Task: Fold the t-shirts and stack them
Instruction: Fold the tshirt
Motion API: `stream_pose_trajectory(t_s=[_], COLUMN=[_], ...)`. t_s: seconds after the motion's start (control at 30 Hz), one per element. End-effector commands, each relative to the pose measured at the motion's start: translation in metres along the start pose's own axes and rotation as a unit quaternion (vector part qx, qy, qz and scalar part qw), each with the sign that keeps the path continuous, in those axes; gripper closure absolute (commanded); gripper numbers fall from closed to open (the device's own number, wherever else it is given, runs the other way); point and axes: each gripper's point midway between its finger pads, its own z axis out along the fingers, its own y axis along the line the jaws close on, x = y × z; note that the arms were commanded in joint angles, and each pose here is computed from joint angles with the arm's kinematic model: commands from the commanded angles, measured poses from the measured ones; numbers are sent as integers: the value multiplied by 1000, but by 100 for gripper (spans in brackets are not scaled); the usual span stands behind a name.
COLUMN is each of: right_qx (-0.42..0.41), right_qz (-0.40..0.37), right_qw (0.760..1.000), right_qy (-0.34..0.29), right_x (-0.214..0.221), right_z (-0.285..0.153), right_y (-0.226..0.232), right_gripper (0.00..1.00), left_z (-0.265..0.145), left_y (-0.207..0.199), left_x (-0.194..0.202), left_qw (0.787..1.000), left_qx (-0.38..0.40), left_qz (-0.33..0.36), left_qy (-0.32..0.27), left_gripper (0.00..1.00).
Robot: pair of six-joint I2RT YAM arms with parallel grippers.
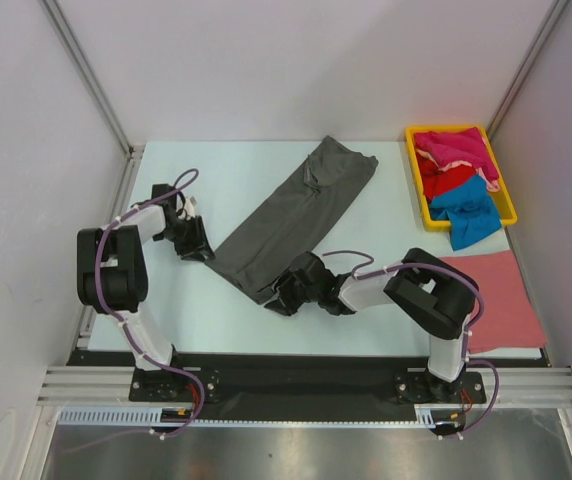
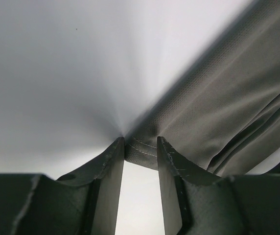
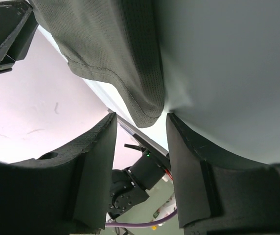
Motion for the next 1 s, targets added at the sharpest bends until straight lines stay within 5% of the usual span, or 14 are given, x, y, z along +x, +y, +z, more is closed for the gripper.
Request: stream_pose_trajectory(t_s=[0.0,0.17,0.23,0.33,0.43,0.73,0.97], right_qx=[36,42,48,53,63,143,190], right_qz=[14,-1,0,-20,-42,-235,-233], right_qw=[999,999,998,998,997,961,954], right_qy=[-28,-31,-35,-35,-23,18,11], right_x=[-16,-18,-21,-28,-36,-29,-28], right_z=[10,13,12,12,4,-77,-161], right_y=[-28,-26,-29,-33,-43,-94,-172], right_gripper=[50,51,53,80,100,100,100], left_z=[6,11,14,15,13,15,14], left_y=[15,21,25,23,11,-57,-94], left_x=[12,14,15,19,30,138,222], left_qw=[999,999,998,998,998,996,992], left_qx=[-33,-45,-51,-48,-35,9,26], left_qz=[-8,-6,-8,-20,-37,-69,-108], left_qy=[16,21,24,28,29,61,62], left_gripper=[61,65,79,100,100,100,100])
